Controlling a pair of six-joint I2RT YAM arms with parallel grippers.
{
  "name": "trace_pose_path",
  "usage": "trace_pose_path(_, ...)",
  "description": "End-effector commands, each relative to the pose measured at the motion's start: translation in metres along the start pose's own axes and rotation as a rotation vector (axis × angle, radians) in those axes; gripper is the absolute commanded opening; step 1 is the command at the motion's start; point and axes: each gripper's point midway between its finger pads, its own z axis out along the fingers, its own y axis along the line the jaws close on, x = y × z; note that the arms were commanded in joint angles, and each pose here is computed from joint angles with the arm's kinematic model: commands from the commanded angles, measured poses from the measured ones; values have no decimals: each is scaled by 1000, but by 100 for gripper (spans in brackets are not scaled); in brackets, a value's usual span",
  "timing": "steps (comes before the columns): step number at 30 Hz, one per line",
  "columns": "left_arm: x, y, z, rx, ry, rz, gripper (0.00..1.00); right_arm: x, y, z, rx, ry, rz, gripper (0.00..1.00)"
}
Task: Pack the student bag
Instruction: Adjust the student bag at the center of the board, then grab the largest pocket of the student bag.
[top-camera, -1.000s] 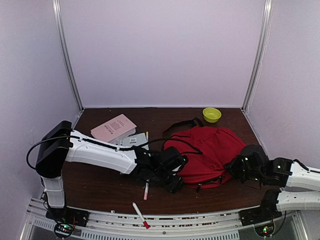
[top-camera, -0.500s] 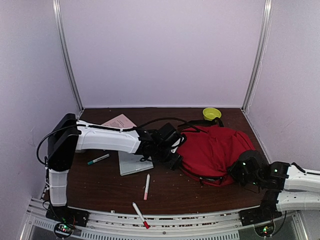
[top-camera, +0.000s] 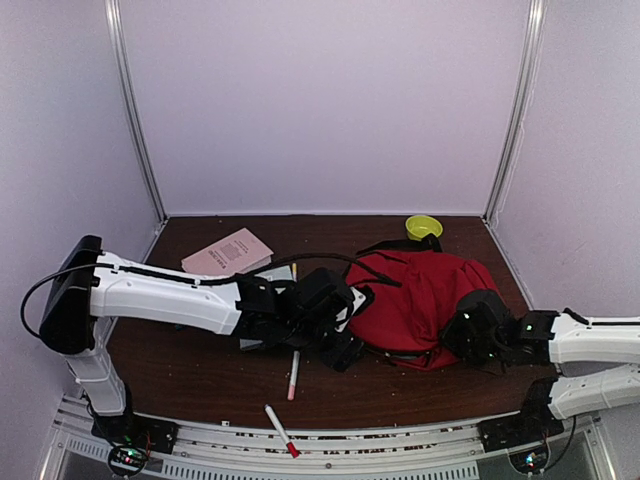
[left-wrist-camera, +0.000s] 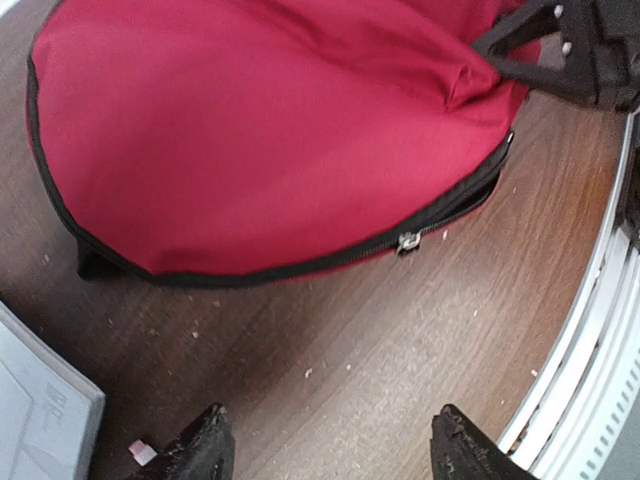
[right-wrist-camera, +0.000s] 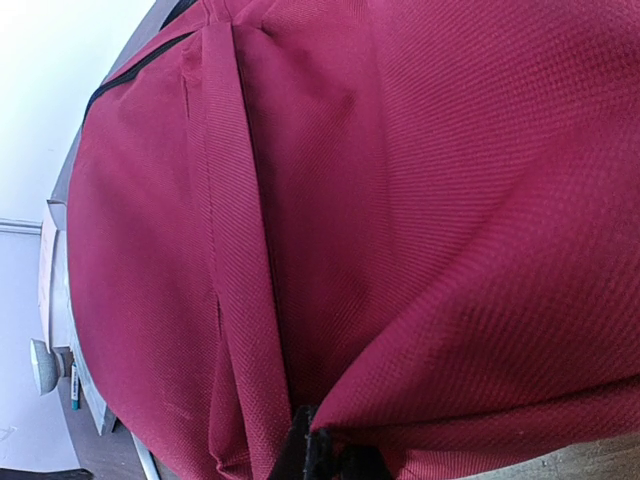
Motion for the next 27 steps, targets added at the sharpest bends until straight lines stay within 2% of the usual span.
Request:
trace_pose_path(1, 1, -8, 6, 59, -12, -67, 70, -3, 19, -6, -75, -1, 12, 0)
trace_pose_path(9, -3, -46, 25, 247, -20, -134, 65, -11, 25, -9, -95, -37, 39, 0)
trace_pose_path(19, -2, -47, 52, 218, 18, -159, 59, -18, 55, -11, -139, -40, 43, 0)
trace_pose_path(27, -17, -35, 57, 145, -54, -183, 55, -22, 73, -17, -147, -26, 30, 0)
